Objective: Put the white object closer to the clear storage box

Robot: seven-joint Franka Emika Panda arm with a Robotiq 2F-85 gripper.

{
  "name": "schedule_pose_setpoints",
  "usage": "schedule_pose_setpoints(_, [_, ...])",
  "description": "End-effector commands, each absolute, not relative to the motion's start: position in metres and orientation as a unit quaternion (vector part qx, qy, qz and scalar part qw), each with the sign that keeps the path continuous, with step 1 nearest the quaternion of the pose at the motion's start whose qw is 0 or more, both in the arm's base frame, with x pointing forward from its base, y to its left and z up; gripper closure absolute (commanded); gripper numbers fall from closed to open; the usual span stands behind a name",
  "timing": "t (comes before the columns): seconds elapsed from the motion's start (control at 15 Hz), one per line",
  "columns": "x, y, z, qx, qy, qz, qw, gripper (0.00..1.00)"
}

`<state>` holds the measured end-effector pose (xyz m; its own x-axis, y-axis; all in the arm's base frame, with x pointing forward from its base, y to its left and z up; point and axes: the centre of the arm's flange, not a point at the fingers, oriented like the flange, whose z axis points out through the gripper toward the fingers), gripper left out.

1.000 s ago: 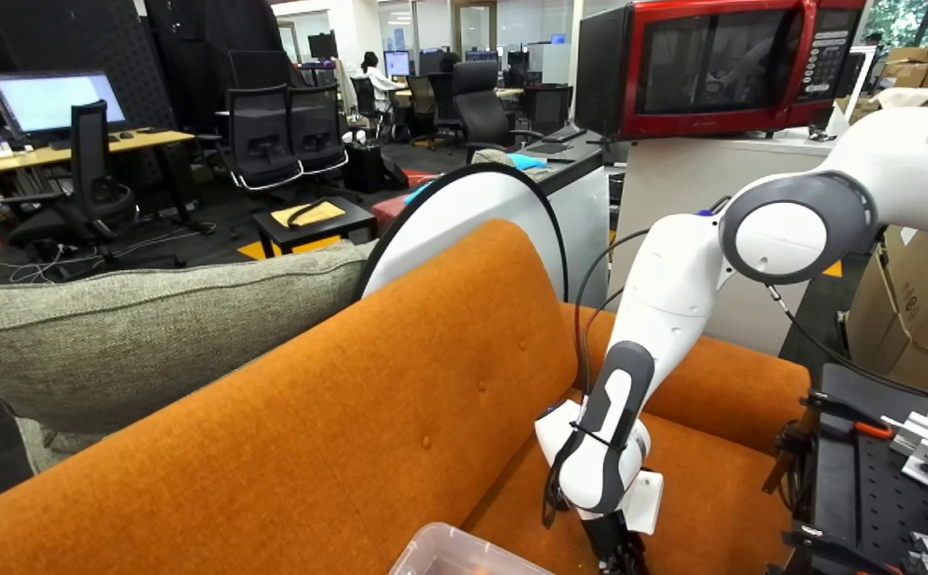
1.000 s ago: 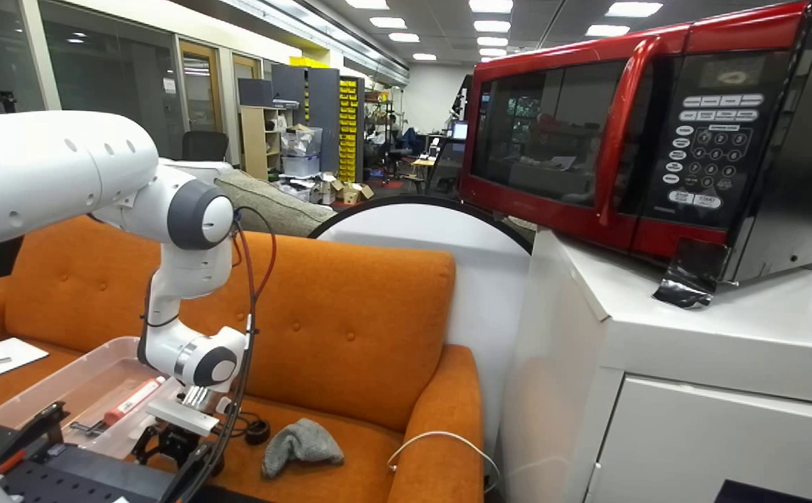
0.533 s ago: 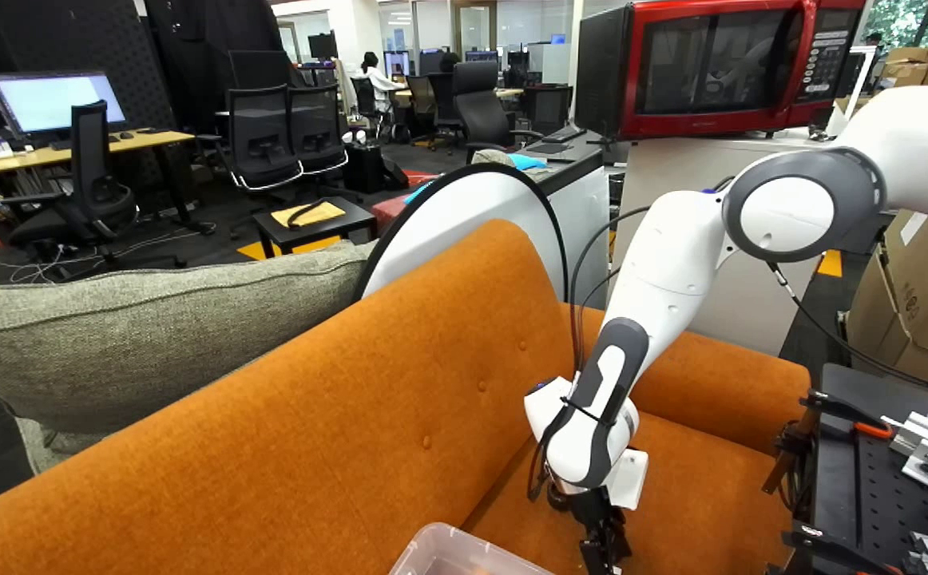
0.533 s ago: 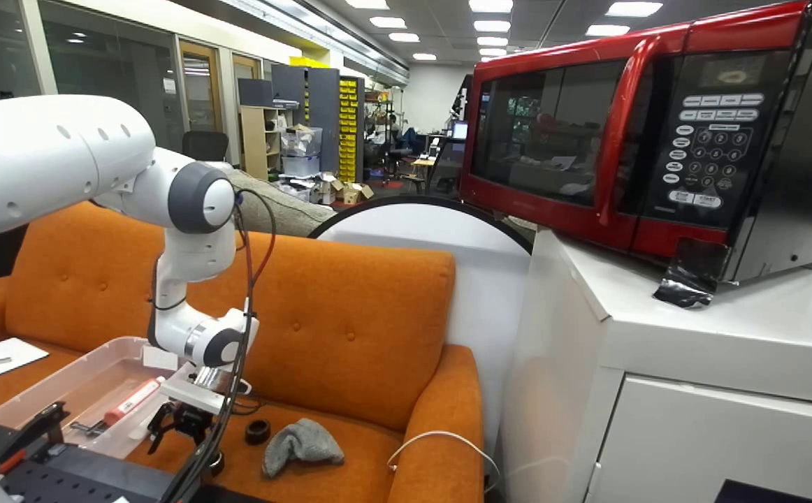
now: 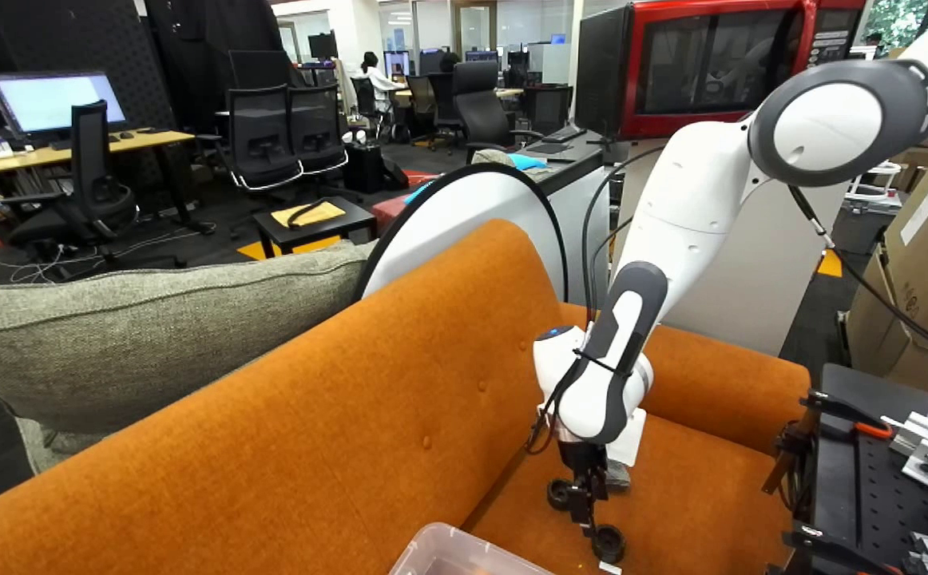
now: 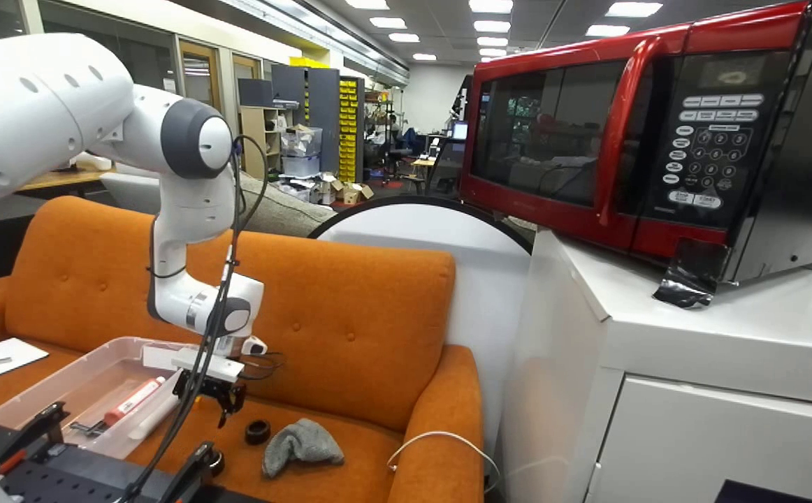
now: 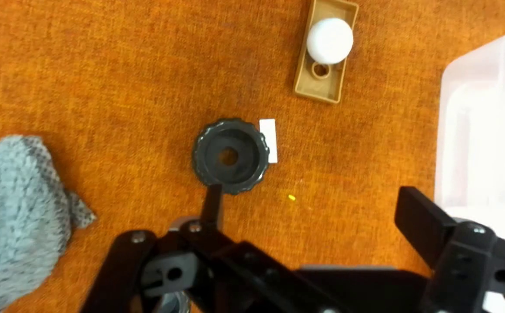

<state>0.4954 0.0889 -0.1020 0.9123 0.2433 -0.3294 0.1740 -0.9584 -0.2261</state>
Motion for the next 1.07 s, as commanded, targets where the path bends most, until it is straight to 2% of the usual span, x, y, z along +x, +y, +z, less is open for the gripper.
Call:
schedule_pose_setpoints(0.0, [0.472, 0.06, -0.048, -0.988, -0.079, 0.103, 0.088, 0.0])
schedule_pose_setpoints(0.27, [0.462, 0.0, -0.007, -0.997, -0.013, 0.015, 0.074, 0.0])
schedule_pose_setpoints(0.47, [0.443, -0.048, 0.011, -0.996, 0.043, -0.001, 0.079, 0.0])
schedule_pose_setpoints(0.53, [0.461, -0.037, -0.007, -0.998, 0.015, 0.009, 0.063, 0.0])
schedule_pose_setpoints(1.0, [0.46, -0.034, -0.009, -0.998, 0.012, 0.01, 0.064, 0.0])
